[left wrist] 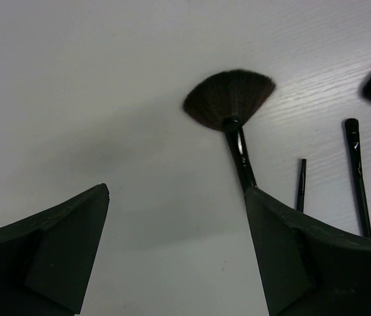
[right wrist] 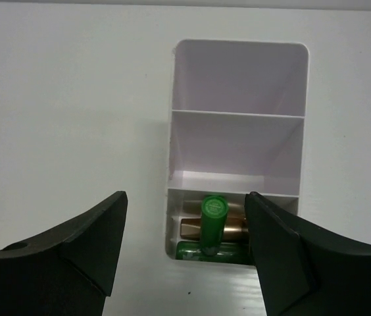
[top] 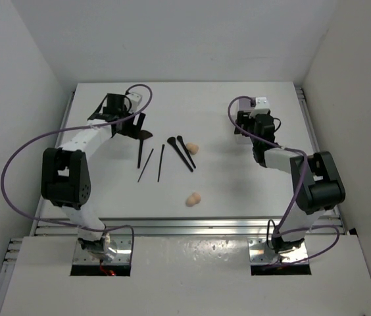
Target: Organize the makeup
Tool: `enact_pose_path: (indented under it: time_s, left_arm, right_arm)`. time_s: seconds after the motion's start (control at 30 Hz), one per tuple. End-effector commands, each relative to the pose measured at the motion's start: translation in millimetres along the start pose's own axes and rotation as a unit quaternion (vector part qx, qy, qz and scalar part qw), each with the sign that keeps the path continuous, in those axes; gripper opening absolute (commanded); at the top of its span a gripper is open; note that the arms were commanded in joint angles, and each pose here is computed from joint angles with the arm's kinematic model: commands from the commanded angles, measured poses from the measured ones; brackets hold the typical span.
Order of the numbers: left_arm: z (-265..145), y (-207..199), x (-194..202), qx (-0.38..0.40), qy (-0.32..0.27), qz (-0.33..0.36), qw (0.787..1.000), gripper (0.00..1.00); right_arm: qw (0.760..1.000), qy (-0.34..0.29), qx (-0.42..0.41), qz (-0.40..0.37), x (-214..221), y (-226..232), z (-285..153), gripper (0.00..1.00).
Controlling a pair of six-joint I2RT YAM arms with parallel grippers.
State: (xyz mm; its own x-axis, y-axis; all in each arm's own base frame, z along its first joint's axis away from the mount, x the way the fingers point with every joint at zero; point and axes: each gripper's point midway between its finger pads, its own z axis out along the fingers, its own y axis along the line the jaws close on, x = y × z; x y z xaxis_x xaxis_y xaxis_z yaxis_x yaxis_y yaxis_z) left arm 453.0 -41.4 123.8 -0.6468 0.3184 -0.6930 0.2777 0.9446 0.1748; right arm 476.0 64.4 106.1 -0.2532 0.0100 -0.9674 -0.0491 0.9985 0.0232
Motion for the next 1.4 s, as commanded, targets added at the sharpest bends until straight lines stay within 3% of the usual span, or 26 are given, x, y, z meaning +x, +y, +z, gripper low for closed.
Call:
enact_pose_path:
  time_s: [0.0, 0.2, 0.37, 0.47, 0.53, 0.67, 0.8, 1.0, 1.13, 1.37]
  left_arm:
    - [17.0, -27.9, 17.0, 0.011, 0.053, -0.01, 0.999, 0.9]
    - [48.3, -45.8, 21.5, -0.011, 0.072, -0.014, 0.997, 0.87]
    - [67.5, -39.6, 43.6, -0.052, 0.108, -0.011, 0.993, 0.77]
    - [70.8, -41.5, 61.3, -0.054, 0.128, -0.012, 0.99, 0.66]
    - [78.4, -46.4, 74.1, -0.048, 0.142, -0.015, 0.989, 0.55]
    - [87.6, -52.8, 80.7, -0.027, 0.153, -0.03, 0.987, 0.22]
    - [87.5, -53.5, 83.5, -0.016, 0.157, -0.063, 0.986, 0.0]
    - [80.3, -38.8, 73.2, -0.021, 0.141, -0.089, 0.986, 0.0]
    - [51.3, -21.9, 19.2, -0.025, 0.071, -0.079, 0.994, 0.0]
    - [-52.7, 10.4, -99.9, -0.054, -0.114, -0.003, 0.992, 0.0]
  right_arm:
    - [0.999, -0.022, -0.036, -0.02, -46.4, 21.4, -9.3, 0.73]
    - [0.998, 0.013, -0.05, -0.021, -29.6, 22.3, -28.8, 0.73]
    - [0.998, 0.027, -0.057, -0.018, -18.3, 30.4, -47.5, 0.73]
    - [0.998, 0.038, -0.056, -0.019, -16.3, 28.9, -56.4, 0.73]
    - [0.998, 0.036, -0.049, -0.018, -20.2, 26.1, -61.0, 0.73]
    - [0.998, 0.037, -0.038, -0.018, -21.9, 20.9, -70.7, 0.73]
    - [0.998, 0.041, -0.031, -0.026, -28.1, 16.8, -83.6, 0.73]
    - [0.998, 0.042, -0.025, -0.027, -25.7, 11.6, -104.0, 0.73]
    - [0.996, 0.082, -0.021, -0.02, -11.4, 5.9, -117.0, 0.73]
    - [0.993, 0.089, 0.036, 0.073, 17.3, -26.7, -136.4, 0.7]
